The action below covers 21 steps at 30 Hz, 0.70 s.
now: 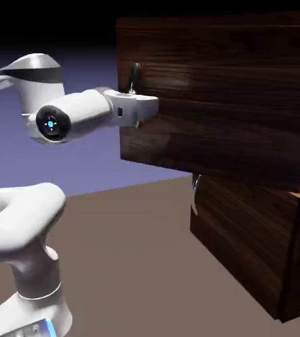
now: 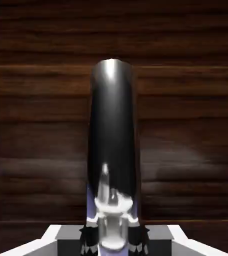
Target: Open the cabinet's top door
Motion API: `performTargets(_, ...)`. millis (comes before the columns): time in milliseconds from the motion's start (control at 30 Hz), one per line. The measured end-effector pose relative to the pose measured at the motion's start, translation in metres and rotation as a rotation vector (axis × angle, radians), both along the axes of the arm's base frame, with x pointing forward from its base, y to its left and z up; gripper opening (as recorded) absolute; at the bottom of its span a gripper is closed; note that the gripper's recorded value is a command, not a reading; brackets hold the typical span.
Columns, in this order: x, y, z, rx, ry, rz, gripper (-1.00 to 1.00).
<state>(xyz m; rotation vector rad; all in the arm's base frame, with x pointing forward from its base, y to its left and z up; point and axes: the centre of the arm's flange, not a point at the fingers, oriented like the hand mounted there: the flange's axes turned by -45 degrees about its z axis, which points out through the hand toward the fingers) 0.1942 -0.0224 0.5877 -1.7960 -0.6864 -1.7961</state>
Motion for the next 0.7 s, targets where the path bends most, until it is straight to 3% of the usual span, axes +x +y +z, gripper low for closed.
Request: performTargets(700, -0.054, -0.180, 0.000, 0.000, 0.000, 0.426, -1.00)
